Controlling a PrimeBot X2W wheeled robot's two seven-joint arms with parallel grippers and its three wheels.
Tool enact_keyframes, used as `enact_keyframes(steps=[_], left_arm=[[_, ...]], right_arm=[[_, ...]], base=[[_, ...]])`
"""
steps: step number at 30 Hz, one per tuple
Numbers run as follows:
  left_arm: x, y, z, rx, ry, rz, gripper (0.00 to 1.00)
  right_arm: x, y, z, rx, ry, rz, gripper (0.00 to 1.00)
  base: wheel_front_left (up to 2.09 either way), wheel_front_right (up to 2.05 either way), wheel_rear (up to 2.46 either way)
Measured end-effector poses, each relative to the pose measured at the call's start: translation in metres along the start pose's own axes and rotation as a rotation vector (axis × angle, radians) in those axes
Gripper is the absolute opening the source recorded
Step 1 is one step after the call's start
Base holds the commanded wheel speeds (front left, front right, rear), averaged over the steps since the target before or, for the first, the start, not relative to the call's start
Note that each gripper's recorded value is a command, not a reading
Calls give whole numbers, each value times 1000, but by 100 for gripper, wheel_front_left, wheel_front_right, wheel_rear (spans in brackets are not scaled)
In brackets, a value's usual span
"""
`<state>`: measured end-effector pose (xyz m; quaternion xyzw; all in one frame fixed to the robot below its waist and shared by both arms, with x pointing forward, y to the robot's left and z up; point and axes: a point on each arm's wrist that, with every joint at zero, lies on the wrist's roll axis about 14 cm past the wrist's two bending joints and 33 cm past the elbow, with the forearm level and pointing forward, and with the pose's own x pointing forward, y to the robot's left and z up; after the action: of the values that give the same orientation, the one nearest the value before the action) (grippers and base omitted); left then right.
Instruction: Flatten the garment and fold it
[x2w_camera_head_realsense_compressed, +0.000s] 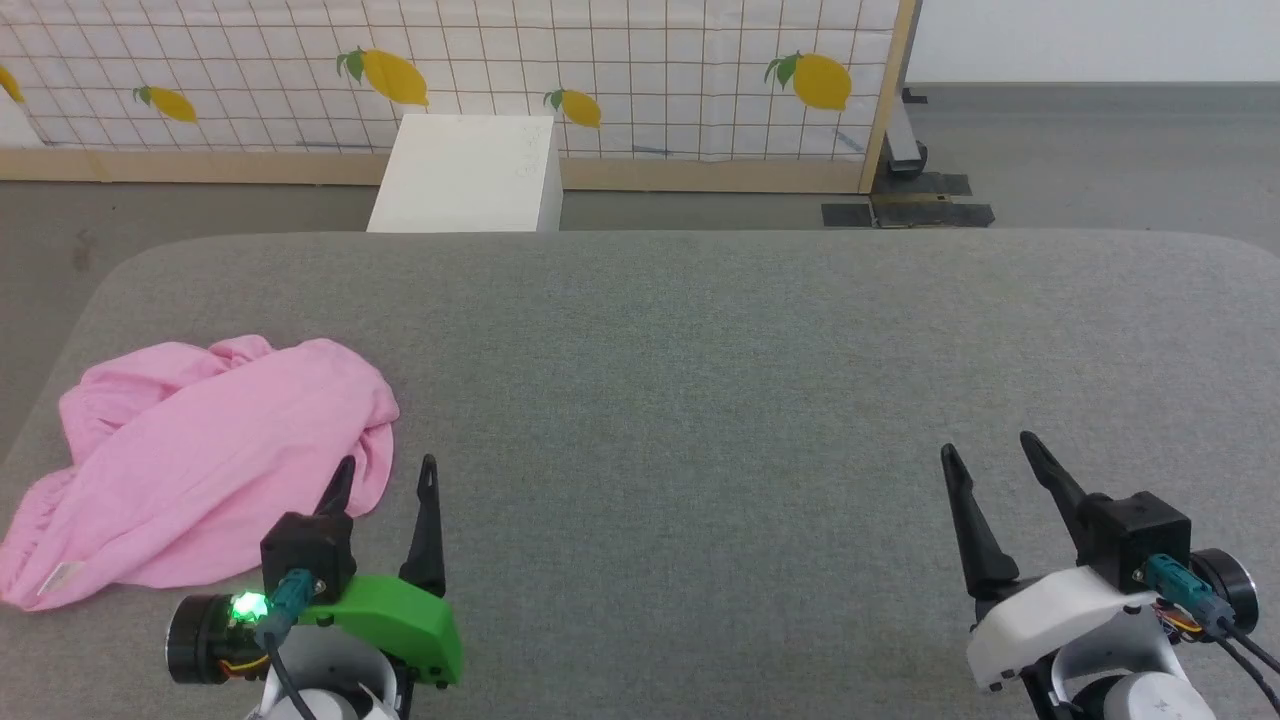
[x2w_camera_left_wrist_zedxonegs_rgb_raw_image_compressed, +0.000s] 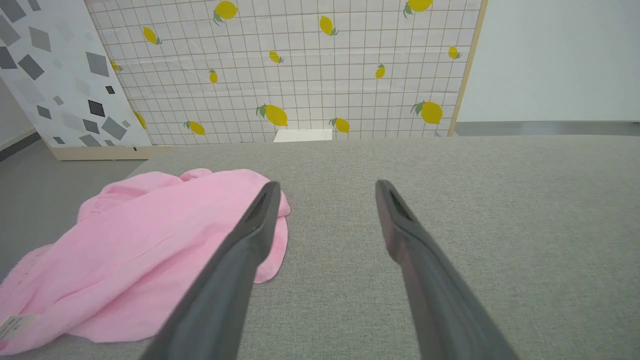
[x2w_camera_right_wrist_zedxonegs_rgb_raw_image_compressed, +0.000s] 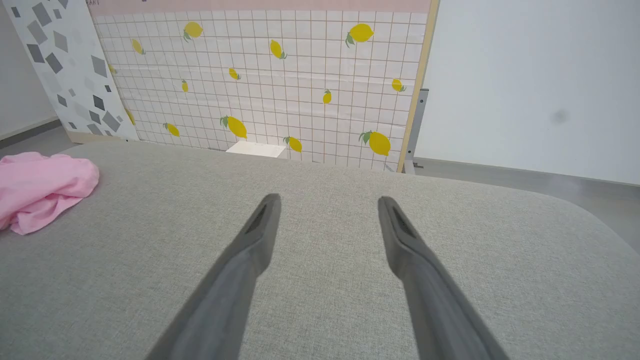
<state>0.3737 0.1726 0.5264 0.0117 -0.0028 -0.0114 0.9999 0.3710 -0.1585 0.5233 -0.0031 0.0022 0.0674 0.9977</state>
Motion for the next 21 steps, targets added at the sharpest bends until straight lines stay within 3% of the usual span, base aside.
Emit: enact_keyframes(steps=[21], left_arm=[[-12,16,-5,-45,-9,63,100]], right_arm=[[10,20,-6,76,-9,60,100]], base=[[0,0,0]])
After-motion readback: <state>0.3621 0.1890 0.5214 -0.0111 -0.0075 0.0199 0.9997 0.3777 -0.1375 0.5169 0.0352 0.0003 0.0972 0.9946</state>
